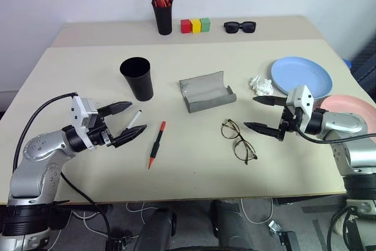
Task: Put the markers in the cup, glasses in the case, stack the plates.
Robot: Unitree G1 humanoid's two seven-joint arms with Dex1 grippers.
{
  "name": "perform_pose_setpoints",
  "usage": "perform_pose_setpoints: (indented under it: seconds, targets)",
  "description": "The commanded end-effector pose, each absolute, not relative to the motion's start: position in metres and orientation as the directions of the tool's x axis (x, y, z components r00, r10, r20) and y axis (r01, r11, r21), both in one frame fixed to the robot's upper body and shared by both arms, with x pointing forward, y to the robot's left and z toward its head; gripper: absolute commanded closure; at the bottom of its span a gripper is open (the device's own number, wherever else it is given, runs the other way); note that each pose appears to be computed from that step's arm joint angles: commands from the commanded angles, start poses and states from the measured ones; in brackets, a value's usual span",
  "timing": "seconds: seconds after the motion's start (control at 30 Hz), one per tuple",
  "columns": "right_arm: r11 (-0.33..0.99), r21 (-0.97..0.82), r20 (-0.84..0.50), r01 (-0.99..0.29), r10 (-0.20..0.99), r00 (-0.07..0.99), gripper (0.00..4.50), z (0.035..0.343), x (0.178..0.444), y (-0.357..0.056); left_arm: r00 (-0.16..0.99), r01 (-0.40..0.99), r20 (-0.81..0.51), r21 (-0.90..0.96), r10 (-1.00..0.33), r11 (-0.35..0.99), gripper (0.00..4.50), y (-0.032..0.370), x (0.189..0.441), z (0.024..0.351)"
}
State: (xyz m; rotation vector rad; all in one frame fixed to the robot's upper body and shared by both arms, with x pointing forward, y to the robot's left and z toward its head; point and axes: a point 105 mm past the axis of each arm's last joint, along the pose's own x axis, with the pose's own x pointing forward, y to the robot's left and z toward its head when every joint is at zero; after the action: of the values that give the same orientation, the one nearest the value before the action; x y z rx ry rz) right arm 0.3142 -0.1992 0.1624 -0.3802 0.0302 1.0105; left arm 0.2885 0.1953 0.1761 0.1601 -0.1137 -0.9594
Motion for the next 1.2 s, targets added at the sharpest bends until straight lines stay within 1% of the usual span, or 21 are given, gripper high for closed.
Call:
perform_pose_setpoints:
  seconds: [0.03,0.23,0.4,0.5,0.57,0.63,0.7,0.77,0.83,0.9,0.97,1.03,1.07,1.13,1.2]
  targets:
    - [0.484,-0.344,-0.160,-0.805,0.814,0.558,0.04,0.179,0.312,-0.202,0.543,0.816,0.037,0.215,-0.839,0.537,0.00,0.190,0.292,0.184]
    - [0.503,-0.357,-0.141,-0.788,0.804,0.577,0.04,0.182,0.309,-0.201,0.537,0.819,0.035,0.218,-0.843,0.530,0.00,0.196,0.296,0.185]
    - [0.494,-0.371,-0.098,-0.787,0.822,0.562,0.04,0.189,0.310,-0.186,0.563,0.800,0.034,0.228,-0.826,0.555,0.00,0.211,0.293,0.192]
    - [0.480,-0.372,-0.075,-0.794,0.837,0.541,0.04,0.190,0.310,-0.172,0.616,0.769,0.029,0.199,-0.788,0.608,0.00,0.227,0.291,0.195]
    - [0.472,-0.367,-0.060,-0.802,0.848,0.527,0.04,0.192,0.309,-0.166,0.680,0.722,0.011,0.168,-0.733,0.671,0.00,0.237,0.295,0.194]
    - [0.455,-0.371,-0.047,-0.810,0.862,0.505,0.04,0.195,0.305,-0.154,0.718,0.690,-0.010,0.142,-0.696,0.710,0.00,0.247,0.297,0.194]
    - [0.445,-0.355,-0.035,-0.822,0.873,0.487,0.04,0.197,0.300,-0.147,0.740,0.672,-0.050,0.072,-0.670,0.737,0.00,0.249,0.298,0.191]
    - [0.443,-0.350,-0.031,-0.825,0.875,0.483,0.04,0.197,0.298,-0.141,0.757,0.652,-0.076,0.044,-0.649,0.757,0.00,0.251,0.298,0.190]
    - [0.441,-0.350,-0.027,-0.827,0.877,0.479,0.04,0.197,0.296,-0.139,0.786,0.611,-0.143,0.033,-0.602,0.791,0.00,0.253,0.301,0.182]
    - [0.437,-0.351,-0.020,-0.828,0.881,0.474,0.04,0.198,0.295,-0.133,0.787,0.598,-0.204,0.018,-0.583,0.801,0.00,0.257,0.300,0.175]
    - [0.437,-0.353,-0.012,-0.827,0.882,0.471,0.04,0.198,0.295,-0.132,0.820,0.520,-0.321,0.068,-0.474,0.852,0.00,0.263,0.301,0.161]
    - [0.440,-0.346,-0.006,-0.829,0.882,0.471,0.04,0.197,0.295,-0.129,0.836,0.457,-0.374,0.068,-0.402,0.887,0.00,0.266,0.301,0.154]
    - [0.440,-0.341,-0.005,-0.831,0.883,0.469,0.04,0.195,0.295,-0.129,0.794,0.496,-0.406,0.000,-0.453,0.868,0.00,0.258,0.296,0.151]
    - [0.439,-0.336,-0.008,-0.833,0.883,0.468,0.04,0.190,0.295,-0.127,0.755,0.486,-0.467,-0.073,-0.461,0.871,0.00,0.255,0.290,0.147]
    - [0.439,-0.333,-0.003,-0.835,0.885,0.466,0.04,0.189,0.294,-0.127,0.768,0.416,-0.528,-0.019,-0.362,0.909,0.00,0.261,0.293,0.139]
